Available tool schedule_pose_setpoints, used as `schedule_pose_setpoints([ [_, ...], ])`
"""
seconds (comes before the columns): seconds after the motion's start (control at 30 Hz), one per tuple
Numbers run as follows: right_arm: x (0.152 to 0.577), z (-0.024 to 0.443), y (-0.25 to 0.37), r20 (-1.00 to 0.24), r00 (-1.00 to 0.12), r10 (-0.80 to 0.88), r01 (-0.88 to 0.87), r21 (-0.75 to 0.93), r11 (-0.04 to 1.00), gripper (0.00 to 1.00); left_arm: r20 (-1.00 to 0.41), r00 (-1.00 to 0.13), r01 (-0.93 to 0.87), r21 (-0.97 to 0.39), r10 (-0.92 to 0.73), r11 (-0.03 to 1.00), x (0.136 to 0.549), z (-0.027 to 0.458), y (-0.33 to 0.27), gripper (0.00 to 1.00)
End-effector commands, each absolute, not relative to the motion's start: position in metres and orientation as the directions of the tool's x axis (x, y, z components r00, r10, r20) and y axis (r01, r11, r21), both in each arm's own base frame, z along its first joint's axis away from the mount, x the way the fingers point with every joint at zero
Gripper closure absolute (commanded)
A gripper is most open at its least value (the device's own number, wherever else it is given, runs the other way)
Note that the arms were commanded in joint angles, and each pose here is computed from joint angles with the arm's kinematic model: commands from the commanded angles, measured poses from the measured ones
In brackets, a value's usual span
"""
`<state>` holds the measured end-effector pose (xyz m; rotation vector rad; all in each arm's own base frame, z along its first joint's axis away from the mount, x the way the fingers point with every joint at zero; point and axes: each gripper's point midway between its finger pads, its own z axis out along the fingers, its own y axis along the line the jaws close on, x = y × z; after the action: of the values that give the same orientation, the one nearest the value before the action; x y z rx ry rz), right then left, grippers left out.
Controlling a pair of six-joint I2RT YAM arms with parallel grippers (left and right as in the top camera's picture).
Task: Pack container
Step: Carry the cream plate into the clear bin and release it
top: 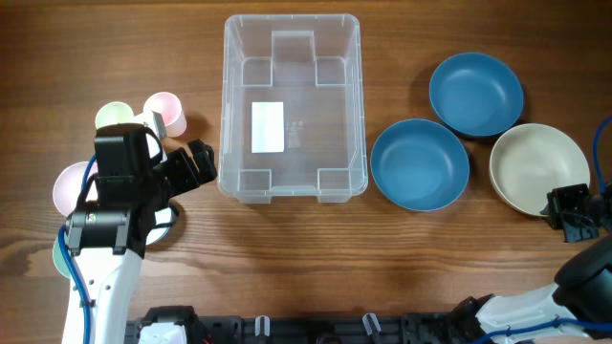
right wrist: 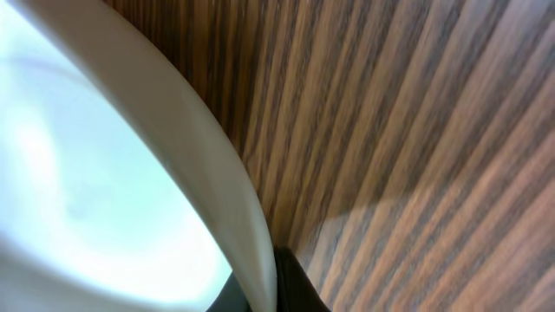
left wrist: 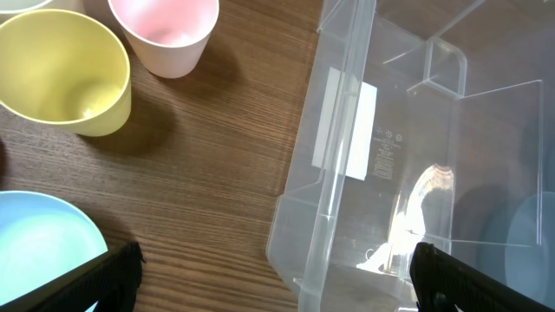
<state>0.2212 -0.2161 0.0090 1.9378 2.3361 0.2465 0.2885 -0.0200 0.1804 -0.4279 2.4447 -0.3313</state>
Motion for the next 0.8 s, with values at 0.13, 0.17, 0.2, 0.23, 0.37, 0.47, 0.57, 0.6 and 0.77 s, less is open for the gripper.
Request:
schedule_pose_setpoints([
  [0.13,0.245,0.128,-0.229,-0.315,-0.248,0.916,0.870,0.344,0.354,0.96,-0.556,-0.735,-0.210,-0.357,-0.388,0.910,0.292,0.191,-0.022,0.00],
  [0.17,0.251,0.149,-0.222,-0.365,-0.273,0.890,0.833,0.373,0.408,0.96,-0.556,-0.735,-0.210,-0.357,-0.388,0.910,0.292,0.191,-0.022,0.00],
  [0.2,0.256,0.163,-0.216,-0.397,-0.288,0.872,0.805,0.392,0.445,0.96,-0.556,-0.735,-0.210,-0.357,-0.388,0.910,0.292,0.191,-0.022,0.00],
  [0.23,0.262,0.179,-0.205,-0.430,-0.311,0.848,0.767,0.413,0.491,0.96,-0.556,-0.735,-0.210,-0.357,-0.388,0.910,0.292,0.191,-0.022,0.00],
  [0.37,0.294,0.229,-0.144,-0.533,-0.488,0.691,0.550,0.427,0.718,0.96,-0.556,-0.735,-0.210,-0.357,-0.388,0.910,0.292,0.191,-0.022,0.00],
  [0.47,0.318,0.263,-0.099,-0.597,-0.583,0.552,0.386,0.394,0.834,0.96,-0.556,-0.735,-0.210,-0.357,-0.388,0.910,0.292,0.191,-0.022,0.00],
  [0.57,0.345,0.309,-0.036,-0.676,-0.637,0.372,0.164,0.352,0.921,0.96,-0.556,-0.735,-0.211,-0.357,-0.388,0.910,0.292,0.191,-0.022,0.00],
  [0.6,0.357,0.321,-0.007,-0.696,-0.653,0.297,0.086,0.322,0.943,0.96,-0.556,-0.735,-0.211,-0.357,-0.388,0.910,0.292,0.191,-0.022,0.00],
  [0.77,0.401,0.328,0.070,-0.726,-0.682,0.088,-0.085,0.199,0.976,0.96,-0.575,-0.672,-0.306,-0.359,-0.467,0.882,0.296,0.205,0.004,0.00],
])
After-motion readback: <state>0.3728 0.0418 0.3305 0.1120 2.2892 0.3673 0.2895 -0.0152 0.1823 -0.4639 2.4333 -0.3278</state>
